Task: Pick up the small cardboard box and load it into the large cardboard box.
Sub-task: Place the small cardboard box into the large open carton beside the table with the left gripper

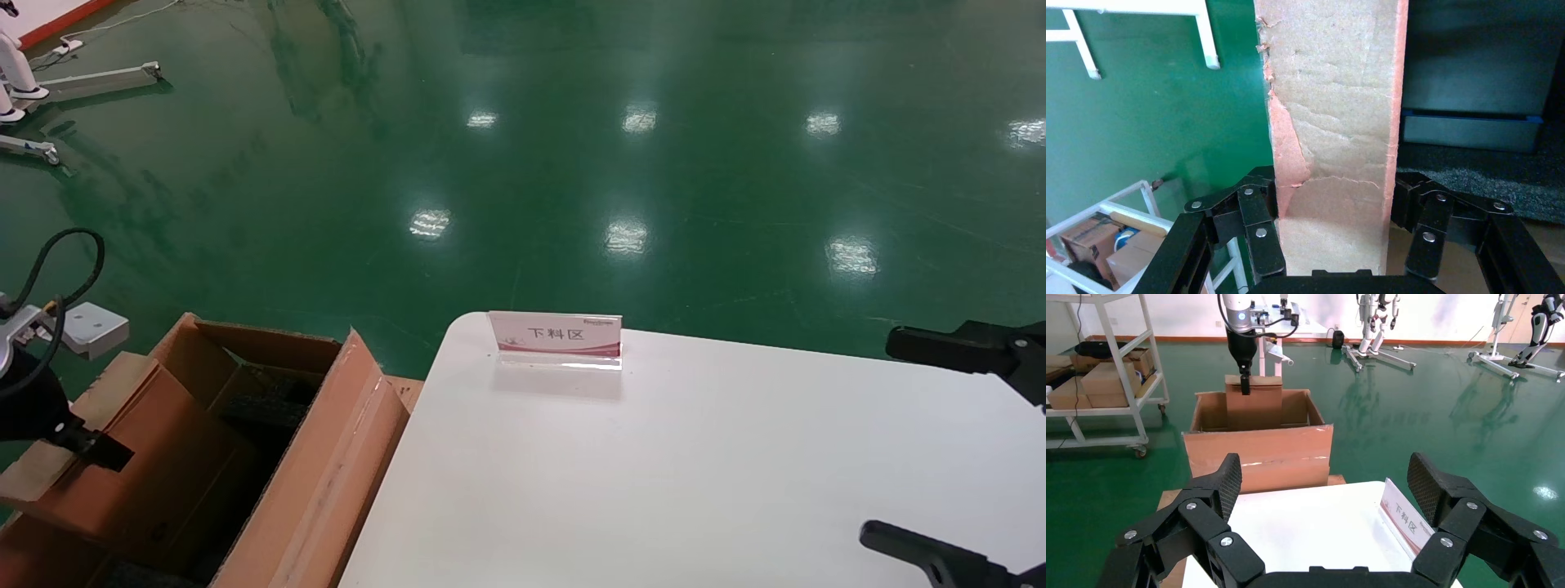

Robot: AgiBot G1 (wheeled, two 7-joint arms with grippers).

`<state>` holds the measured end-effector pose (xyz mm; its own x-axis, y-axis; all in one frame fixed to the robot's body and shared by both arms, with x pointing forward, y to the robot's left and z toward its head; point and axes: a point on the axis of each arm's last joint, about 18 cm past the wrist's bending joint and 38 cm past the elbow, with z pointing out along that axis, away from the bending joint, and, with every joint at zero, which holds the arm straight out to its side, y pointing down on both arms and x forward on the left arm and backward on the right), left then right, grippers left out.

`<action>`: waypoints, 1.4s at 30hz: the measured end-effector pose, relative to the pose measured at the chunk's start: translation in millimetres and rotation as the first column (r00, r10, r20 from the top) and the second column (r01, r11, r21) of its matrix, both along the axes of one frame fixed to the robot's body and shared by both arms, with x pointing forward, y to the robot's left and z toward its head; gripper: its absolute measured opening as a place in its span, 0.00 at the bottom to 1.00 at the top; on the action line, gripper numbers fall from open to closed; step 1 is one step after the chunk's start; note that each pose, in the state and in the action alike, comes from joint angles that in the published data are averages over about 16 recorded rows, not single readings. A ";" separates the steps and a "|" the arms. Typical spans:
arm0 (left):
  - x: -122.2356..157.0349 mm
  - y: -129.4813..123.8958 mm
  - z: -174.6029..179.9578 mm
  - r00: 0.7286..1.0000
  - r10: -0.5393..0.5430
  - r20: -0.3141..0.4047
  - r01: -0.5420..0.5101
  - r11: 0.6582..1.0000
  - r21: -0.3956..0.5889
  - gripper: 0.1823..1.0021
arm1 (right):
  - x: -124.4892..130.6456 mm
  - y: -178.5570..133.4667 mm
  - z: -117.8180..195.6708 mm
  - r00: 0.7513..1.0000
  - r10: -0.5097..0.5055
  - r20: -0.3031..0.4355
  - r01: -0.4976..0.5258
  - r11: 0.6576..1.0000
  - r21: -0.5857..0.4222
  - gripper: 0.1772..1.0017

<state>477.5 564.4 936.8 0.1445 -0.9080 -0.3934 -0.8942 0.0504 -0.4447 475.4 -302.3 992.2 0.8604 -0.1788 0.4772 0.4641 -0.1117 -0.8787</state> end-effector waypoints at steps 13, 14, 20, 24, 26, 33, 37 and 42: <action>7.1 3.1 -19.4 1.000 0.016 -0.008 -0.016 1.000 -0.004 0.17 | 0.0 0.0 0.0 1.000 0.000 0.000 0.000 1.000 0.000 0.99; 7.5 3.1 -20.6 1.000 0.017 -0.009 -0.017 1.000 -0.005 0.17 | 0.0 0.0 0.0 1.000 0.000 0.000 0.000 1.000 0.000 0.99; 9.7 3.1 -26.8 1.000 0.024 -0.015 -0.024 1.000 -0.010 0.17 | 0.0 0.0 0.0 1.000 0.000 0.000 0.000 1.000 0.000 0.99; 10.4 3.1 -29.2 0.999 0.027 -0.018 -0.028 1.000 -0.012 0.17 | 0.0 0.0 0.0 1.000 0.000 0.000 0.000 1.000 0.000 0.99; 10.7 3.0 -30.0 0.999 0.028 -0.019 -0.029 1.000 -0.012 0.17 | 0.0 0.0 0.0 1.000 0.000 0.000 0.000 1.000 0.000 0.99; 11.1 3.1 -31.6 0.999 0.030 -0.022 -0.031 0.999 -0.013 0.18 | 0.0 0.0 0.0 1.000 0.000 0.000 0.000 1.000 0.000 0.99; 11.2 3.2 -32.1 0.999 0.031 -0.023 -0.031 0.999 -0.013 0.21 | 0.0 0.0 0.0 1.000 0.000 0.000 0.000 1.000 0.000 0.99; 11.2 3.4 -32.4 0.999 0.031 -0.023 -0.031 0.999 -0.013 0.26 | 0.0 -0.1 0.0 1.000 0.000 0.000 0.000 1.000 0.000 0.99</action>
<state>488.7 567.7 904.3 0.1639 -0.9082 -0.3852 -0.9053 0.0166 -0.4243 475.4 -302.3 992.1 0.8605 -0.1792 0.4769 0.4639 -0.1115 -0.8788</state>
